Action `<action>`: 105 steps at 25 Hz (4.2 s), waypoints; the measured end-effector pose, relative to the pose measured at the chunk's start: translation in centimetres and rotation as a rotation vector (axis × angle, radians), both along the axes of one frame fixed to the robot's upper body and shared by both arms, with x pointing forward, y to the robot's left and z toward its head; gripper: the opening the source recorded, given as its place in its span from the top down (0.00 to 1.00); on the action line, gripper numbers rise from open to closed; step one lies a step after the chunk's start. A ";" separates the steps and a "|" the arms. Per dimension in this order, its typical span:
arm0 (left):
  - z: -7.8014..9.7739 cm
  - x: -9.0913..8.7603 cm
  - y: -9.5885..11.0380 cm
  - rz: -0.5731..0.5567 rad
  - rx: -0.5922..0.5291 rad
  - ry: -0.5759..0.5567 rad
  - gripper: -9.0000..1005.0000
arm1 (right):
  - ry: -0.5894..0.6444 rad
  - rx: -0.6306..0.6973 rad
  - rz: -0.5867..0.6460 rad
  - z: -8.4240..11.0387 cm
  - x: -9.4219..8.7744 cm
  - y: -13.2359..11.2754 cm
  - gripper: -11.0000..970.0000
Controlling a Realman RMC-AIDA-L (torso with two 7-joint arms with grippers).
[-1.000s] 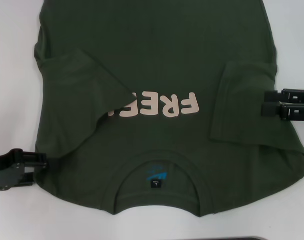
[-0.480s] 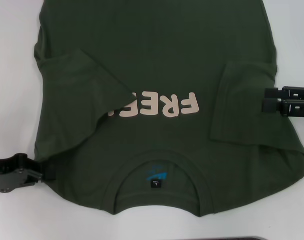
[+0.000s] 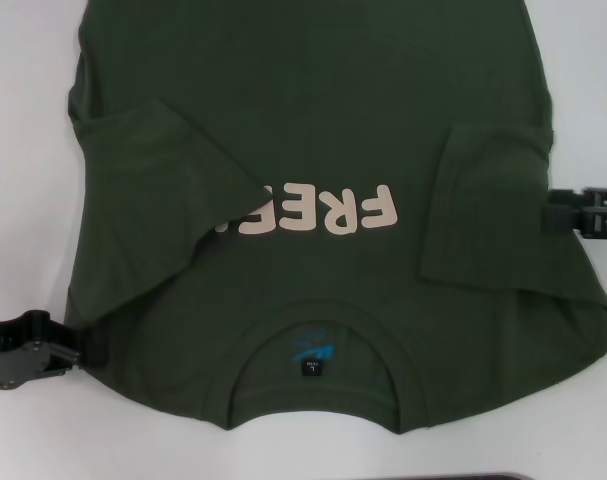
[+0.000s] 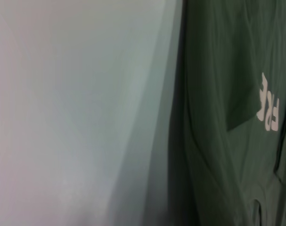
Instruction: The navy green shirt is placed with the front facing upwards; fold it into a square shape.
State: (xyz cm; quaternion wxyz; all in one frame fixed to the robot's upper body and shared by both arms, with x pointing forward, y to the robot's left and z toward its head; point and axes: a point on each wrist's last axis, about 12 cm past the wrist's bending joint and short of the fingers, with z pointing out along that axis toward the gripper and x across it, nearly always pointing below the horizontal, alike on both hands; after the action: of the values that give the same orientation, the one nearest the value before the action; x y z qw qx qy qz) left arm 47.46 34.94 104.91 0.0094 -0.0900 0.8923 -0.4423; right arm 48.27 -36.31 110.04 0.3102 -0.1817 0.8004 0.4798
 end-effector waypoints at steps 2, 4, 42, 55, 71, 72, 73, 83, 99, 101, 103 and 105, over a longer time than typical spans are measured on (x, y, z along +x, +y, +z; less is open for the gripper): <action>0.1 0.0 0.0 -0.003 -0.003 0.001 0.98 | 0.057 -0.027 -0.033 0.0 -0.4 -1.3 0.16; 0.2 0.1 0.0 -0.008 -0.005 0.000 0.98 | 0.124 -0.050 -0.070 0.1 -0.9 -2.7 0.16; 0.6 0.7 0.0 -0.006 0.003 -0.025 0.98 | 0.453 -0.278 -0.178 -1.7 -1.4 -5.5 0.17; 0.6 0.5 0.1 -0.008 -0.002 -0.020 0.98 | 0.464 -0.307 -0.137 -2.6 -0.7 -4.2 0.17; 0.5 0.5 0.0 -0.011 -0.004 -0.023 0.98 | 0.459 -0.304 -0.127 -2.7 -0.4 -3.6 0.17; 0.5 0.5 0.0 -0.012 -0.004 -0.024 0.98 | 0.459 -0.305 -0.128 -2.7 -0.4 -3.6 0.17; 0.5 0.5 0.0 -0.012 -0.004 -0.024 0.98 | 0.460 -0.306 -0.129 -2.7 -0.4 -3.7 0.17; 0.4 0.4 -0.1 -0.012 -0.005 -0.024 0.98 | 0.460 -0.304 -0.124 -2.7 -0.3 -3.5 0.17; 0.5 0.4 0.0 -0.011 -0.008 -0.026 0.98 | 0.508 -0.309 -0.131 -2.7 -0.4 -3.6 0.17; 0.4 0.3 0.0 -0.011 -0.009 -0.026 0.98 | 0.507 -0.308 -0.130 -2.7 -0.3 -3.5 0.17; 0.4 0.3 0.0 -0.010 -0.009 -0.026 0.98 | 0.506 -0.307 -0.124 -2.8 -0.2 -3.3 0.17; 0.4 0.3 0.0 -0.010 -0.009 -0.026 0.98 | 0.509 -0.303 -0.116 -2.9 -0.1 -3.0 0.17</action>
State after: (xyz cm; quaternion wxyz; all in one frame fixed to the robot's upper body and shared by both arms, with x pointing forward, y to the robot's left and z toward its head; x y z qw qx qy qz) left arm 47.74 34.90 105.30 0.0184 -0.0796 0.8905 -0.4476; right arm 48.18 -39.33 107.18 0.0958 -0.0539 0.9239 0.3666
